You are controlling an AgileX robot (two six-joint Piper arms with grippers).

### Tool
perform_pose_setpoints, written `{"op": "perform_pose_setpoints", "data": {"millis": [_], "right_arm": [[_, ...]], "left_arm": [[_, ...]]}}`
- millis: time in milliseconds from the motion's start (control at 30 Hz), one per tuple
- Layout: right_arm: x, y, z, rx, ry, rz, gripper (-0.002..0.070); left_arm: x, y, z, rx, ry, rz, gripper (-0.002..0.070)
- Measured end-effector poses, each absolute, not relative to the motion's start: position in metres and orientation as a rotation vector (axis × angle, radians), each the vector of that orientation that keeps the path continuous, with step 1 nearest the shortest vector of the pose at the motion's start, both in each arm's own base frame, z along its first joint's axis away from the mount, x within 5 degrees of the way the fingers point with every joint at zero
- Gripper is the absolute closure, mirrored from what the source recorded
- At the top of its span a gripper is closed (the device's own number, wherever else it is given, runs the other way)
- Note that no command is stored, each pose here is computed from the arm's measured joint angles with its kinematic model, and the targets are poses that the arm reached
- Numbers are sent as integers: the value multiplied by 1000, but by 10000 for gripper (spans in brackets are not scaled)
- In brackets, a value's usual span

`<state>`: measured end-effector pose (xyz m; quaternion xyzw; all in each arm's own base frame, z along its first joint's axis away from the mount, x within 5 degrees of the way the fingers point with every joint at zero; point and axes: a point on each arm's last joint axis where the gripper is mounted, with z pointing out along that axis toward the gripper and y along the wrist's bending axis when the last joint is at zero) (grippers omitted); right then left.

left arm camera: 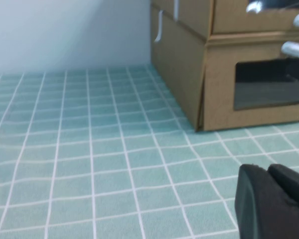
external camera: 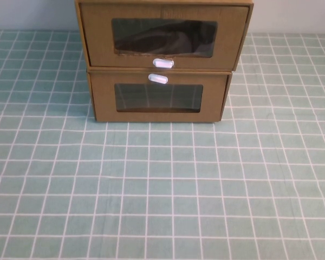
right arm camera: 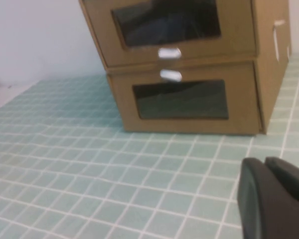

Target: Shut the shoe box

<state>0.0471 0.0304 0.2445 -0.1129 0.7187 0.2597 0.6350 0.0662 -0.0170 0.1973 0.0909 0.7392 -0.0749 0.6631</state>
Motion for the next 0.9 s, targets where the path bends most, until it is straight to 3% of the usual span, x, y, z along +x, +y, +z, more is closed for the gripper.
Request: {"op": "perform_pose_setpoints", "data": {"millis": [333,800,900], "right_arm": [[52,32,204,-263,1739,571,688],[50,33,194,-286,1821,563,688],[52,31,195,-325,1799,491,688]], "left_arm": [[66,-16,192,187,1681,-171,680],[66,-16,192,187,1682,-171,680],[66,-16,192,187,1682,-171,680]]}}
